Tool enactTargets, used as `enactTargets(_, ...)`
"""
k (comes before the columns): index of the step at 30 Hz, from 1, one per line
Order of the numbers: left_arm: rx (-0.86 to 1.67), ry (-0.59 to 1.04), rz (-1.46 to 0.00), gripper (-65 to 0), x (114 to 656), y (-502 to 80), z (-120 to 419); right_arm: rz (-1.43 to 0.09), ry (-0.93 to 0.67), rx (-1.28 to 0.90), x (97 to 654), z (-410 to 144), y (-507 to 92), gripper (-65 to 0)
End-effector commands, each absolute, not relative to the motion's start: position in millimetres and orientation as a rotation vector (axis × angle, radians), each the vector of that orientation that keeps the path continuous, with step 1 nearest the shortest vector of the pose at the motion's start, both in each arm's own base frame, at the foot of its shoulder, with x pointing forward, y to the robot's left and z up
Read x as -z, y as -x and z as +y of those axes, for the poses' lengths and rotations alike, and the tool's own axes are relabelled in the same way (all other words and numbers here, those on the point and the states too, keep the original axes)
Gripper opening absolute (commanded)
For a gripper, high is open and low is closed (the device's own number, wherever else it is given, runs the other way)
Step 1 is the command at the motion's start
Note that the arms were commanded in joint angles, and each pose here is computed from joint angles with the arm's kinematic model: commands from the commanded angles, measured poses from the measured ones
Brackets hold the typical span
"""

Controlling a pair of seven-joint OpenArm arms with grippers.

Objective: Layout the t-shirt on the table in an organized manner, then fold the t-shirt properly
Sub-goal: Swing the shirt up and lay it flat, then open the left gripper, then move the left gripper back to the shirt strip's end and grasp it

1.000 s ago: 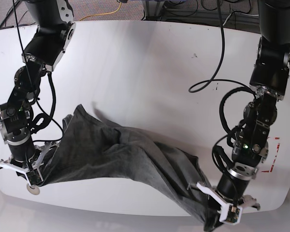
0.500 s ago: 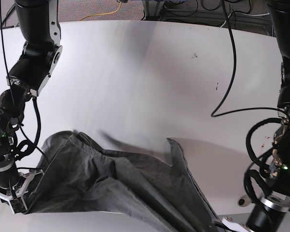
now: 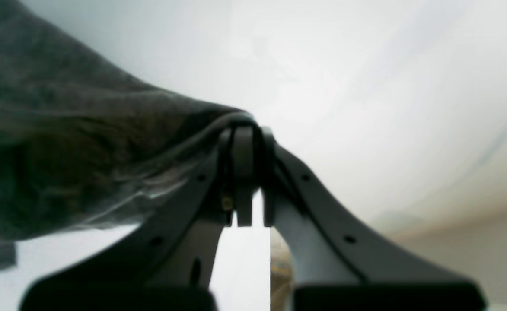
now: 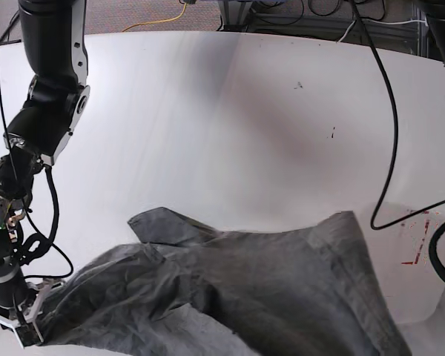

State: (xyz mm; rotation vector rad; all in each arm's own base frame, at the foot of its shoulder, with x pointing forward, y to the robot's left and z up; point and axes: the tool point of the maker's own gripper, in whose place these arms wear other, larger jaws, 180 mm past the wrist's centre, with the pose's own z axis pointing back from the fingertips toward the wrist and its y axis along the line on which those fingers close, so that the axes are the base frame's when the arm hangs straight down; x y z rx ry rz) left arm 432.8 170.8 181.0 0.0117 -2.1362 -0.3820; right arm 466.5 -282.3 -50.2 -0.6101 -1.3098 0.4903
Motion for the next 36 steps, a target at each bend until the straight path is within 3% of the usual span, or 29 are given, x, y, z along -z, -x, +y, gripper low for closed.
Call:
enactTargets(1, 0.355, -0.03, -2.236, -55.6, -219.6, -415.2, 184.4, -1.378, 0.645, -0.483, 20.9, -286.6, -464.2, -65.0)
enactTargets(11, 0.327, 0.006, -2.232, -55.4, -226.1, -417.6, 190.9, -1.379, 0.647, -0.485, 20.5, -285.4, -463.5, -65.0)
enactTargets(18, 0.316, 0.01, -2.161, -55.4, -202.3, -429.3, 193.3, -1.355, 0.641, -0.492, 32.2, -285.5, -462.6, -65.0)
enactTargets(27, 0.34, 0.127, -1.967, -55.0, -109.5, -449.1, 173.5, -1.307, 0.631, -0.525, 62.2, -279.3, -451.7, -65.0)
enactTargets(36, 0.281, 0.307, -1.647, -53.6, 42.5, -461.1, 141.2, -1.269, 0.58, -0.534, 92.3, -268.1, -447.9, -65.0)
